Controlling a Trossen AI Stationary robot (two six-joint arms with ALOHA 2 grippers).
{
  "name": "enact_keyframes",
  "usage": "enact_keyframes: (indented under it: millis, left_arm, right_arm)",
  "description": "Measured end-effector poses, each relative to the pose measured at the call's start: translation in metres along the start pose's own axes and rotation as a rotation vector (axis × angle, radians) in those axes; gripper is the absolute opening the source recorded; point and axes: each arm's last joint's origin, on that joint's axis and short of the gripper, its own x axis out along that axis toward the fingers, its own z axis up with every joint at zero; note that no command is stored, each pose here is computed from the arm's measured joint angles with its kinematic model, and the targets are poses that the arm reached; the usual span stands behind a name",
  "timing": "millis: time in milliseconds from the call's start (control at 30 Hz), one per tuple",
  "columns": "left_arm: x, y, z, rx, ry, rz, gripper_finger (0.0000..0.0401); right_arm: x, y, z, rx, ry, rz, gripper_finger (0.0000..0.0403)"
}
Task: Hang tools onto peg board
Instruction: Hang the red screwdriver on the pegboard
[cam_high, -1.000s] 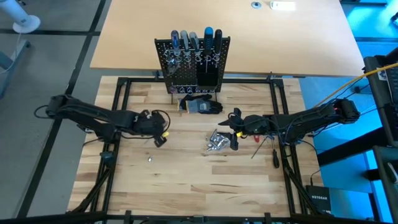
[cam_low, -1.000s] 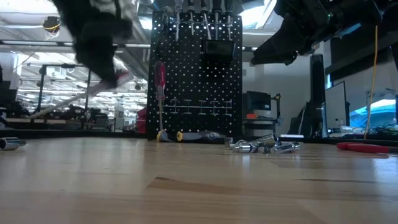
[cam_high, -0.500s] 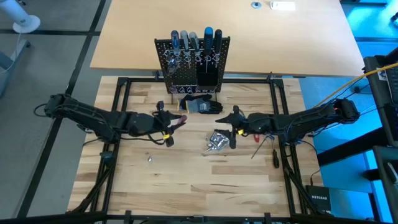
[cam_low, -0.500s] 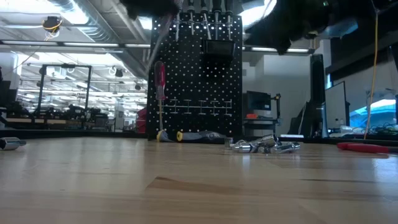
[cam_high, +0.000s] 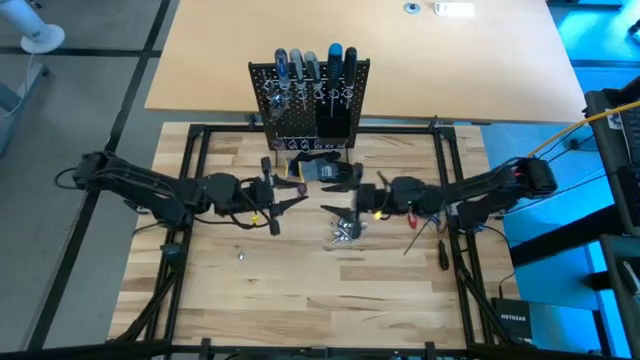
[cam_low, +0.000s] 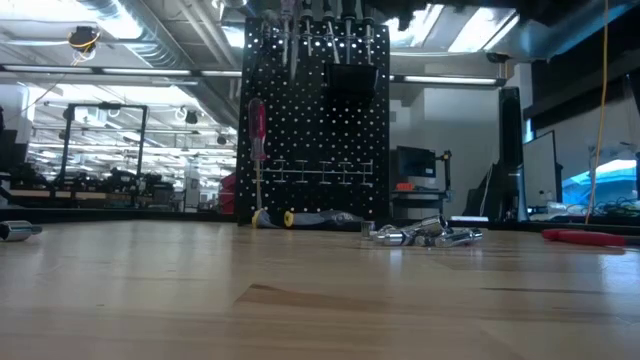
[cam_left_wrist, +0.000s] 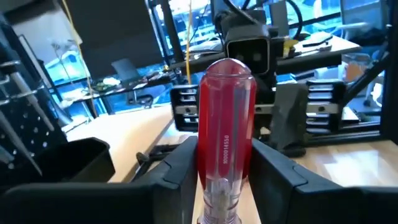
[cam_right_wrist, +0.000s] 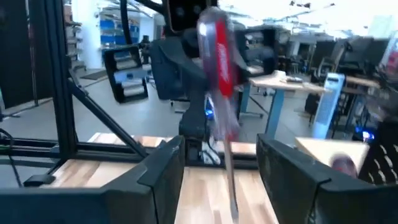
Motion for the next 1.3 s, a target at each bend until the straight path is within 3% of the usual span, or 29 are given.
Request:
enact_keyframes:
  millis: [200, 567, 933, 1133, 1300]
  left_arm:
    - [-0.001, -0.003, -0.001, 0.001, 0.012, -0.019, 0.0109]
    - [-0.002, -0.008, 0.000, 0.016, 0.002, -0.038, 0.0109]
    - [-0.003, -0.008, 0.001, 0.023, -0.001, -0.039, 0.0109]
    - [-0.003, -0.008, 0.001, 0.001, 0.003, -0.039, 0.0117]
    - [-0.004, -0.007, -0.001, -0.010, 0.025, -0.041, 0.0159]
  right_arm:
    - [0.030, 0.001, 0.009, -0.111, 0.032, 0.000, 0.0198]
    - [0.056, 0.004, 0.004, -0.169, 0.072, 0.026, 0.0195]
    - [0.057, 0.005, 0.006, -0.212, 0.062, 0.047, 0.0074]
    - [0.057, 0.005, 0.006, -0.231, 0.061, 0.048, 0.0073]
    - [0.057, 0.004, 0.007, -0.265, 0.070, 0.003, 0.0084]
